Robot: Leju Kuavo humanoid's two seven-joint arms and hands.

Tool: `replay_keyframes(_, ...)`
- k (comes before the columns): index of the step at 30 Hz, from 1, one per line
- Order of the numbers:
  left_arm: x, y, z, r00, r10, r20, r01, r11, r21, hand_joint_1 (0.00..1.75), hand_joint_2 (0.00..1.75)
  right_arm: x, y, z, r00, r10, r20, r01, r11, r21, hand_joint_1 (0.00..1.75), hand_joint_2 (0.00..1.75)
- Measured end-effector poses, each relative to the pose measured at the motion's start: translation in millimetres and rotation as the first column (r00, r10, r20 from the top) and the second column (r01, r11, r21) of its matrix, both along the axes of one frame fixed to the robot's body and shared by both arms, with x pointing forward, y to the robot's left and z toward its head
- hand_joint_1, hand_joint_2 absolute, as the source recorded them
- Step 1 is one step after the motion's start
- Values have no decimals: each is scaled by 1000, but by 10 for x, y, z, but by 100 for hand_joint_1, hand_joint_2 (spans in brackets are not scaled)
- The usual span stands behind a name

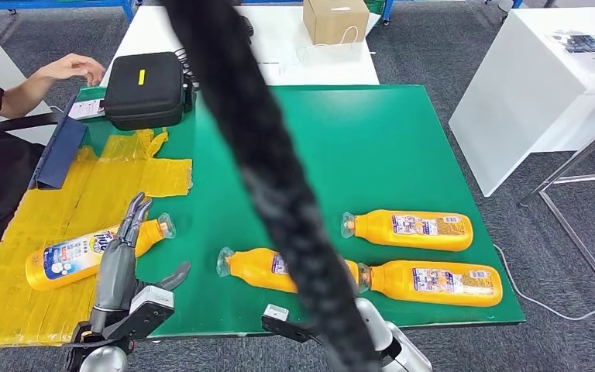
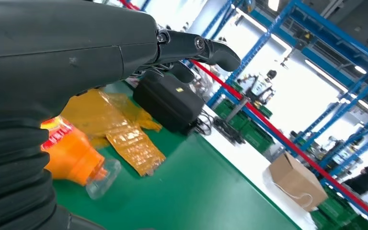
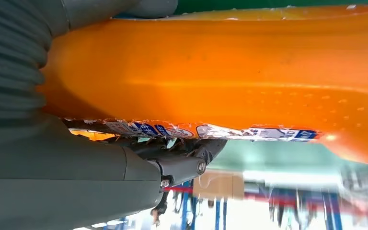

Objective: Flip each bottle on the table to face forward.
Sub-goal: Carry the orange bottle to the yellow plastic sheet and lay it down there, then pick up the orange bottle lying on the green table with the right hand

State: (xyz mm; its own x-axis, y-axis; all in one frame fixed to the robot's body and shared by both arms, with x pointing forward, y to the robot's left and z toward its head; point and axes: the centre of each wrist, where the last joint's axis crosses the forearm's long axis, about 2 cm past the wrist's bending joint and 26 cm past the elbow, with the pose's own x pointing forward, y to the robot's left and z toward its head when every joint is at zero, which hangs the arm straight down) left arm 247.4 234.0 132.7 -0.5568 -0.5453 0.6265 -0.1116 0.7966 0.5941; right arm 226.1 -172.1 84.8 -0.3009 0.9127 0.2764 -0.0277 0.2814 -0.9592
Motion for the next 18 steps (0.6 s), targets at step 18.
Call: replay_keyframes(18, -56, -449, 58, 925, -374, -66, 341, 895, -287, 0, 175, -49, -2, 630, 851, -186, 492, -208, 741, 639, 175, 175)
